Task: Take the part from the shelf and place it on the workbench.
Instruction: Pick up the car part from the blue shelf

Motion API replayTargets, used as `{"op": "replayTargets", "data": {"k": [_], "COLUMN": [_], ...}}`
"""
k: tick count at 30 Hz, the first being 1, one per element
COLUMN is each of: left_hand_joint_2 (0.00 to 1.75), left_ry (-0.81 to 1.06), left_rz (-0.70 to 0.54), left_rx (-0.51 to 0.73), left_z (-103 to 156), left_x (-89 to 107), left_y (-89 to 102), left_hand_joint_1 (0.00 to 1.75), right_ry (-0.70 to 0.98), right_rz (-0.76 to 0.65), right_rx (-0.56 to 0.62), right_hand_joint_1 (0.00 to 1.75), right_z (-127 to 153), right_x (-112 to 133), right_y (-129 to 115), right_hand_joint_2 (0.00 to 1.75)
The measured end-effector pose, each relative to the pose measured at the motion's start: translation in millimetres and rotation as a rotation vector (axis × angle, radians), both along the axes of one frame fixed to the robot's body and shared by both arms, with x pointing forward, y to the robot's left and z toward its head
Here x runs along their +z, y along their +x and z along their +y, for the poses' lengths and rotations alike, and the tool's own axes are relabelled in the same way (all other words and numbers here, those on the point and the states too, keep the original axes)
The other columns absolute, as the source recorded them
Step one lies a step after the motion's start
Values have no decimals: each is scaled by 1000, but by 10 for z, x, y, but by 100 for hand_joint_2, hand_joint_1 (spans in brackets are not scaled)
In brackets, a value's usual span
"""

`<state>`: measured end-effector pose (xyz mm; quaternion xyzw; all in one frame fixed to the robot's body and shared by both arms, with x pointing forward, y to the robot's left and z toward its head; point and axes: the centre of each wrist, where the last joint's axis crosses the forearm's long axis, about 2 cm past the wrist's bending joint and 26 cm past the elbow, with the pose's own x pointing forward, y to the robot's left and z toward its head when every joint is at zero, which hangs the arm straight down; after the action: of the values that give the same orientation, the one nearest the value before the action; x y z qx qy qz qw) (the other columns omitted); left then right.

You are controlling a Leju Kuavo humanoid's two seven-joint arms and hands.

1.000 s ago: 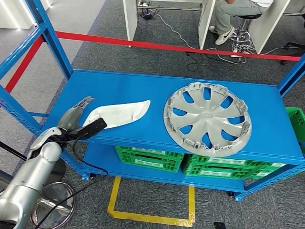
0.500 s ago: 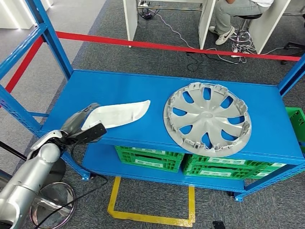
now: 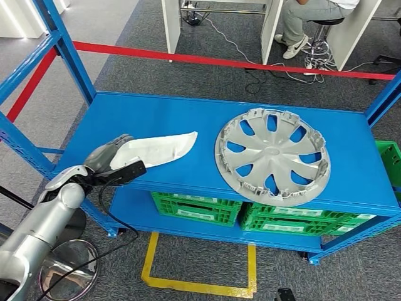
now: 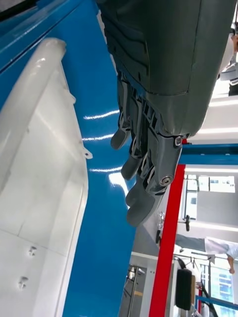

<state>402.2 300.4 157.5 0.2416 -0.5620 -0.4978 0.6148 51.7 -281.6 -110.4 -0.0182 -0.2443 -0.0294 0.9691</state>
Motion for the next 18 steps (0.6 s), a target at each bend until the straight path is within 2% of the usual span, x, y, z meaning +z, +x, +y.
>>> {"op": "replayTargets", "data": {"k": [9, 10, 11, 13, 14, 15, 18], "left_hand_joint_2": [175, 175, 175, 175, 175, 175, 175], "left_ry": [88, 99, 111, 132, 142, 150, 173], "left_rz": [-12, -16, -19, -20, -18, -15, 1], "left_rx": [0, -4, -9, -22, -28, -34, -47], "left_z": [-167, -207, -250, -343, -386, -424, -525], "left_x": [80, 100, 120, 144, 149, 148, 120], "left_y": [142, 167, 190, 227, 240, 249, 257], "left_hand_joint_1": [1, 20, 57, 143, 168, 175, 175], "right_ry": [-4, -5, -5, -5, -5, -5, -6], "right_rz": [1, 1, 1, 3, 5, 7, 9], "right_rx": [28, 31, 35, 41, 45, 48, 56], "right_hand_joint_1": [0, 0, 0, 0, 0, 0, 0], "right_z": [1, 3, 5, 12, 16, 20, 29], "right_x": [7, 8, 10, 12, 12, 13, 15], "right_y": [49, 60, 69, 83, 87, 90, 102], "right_hand_joint_2": [0, 0, 0, 0, 0, 0, 0]}}
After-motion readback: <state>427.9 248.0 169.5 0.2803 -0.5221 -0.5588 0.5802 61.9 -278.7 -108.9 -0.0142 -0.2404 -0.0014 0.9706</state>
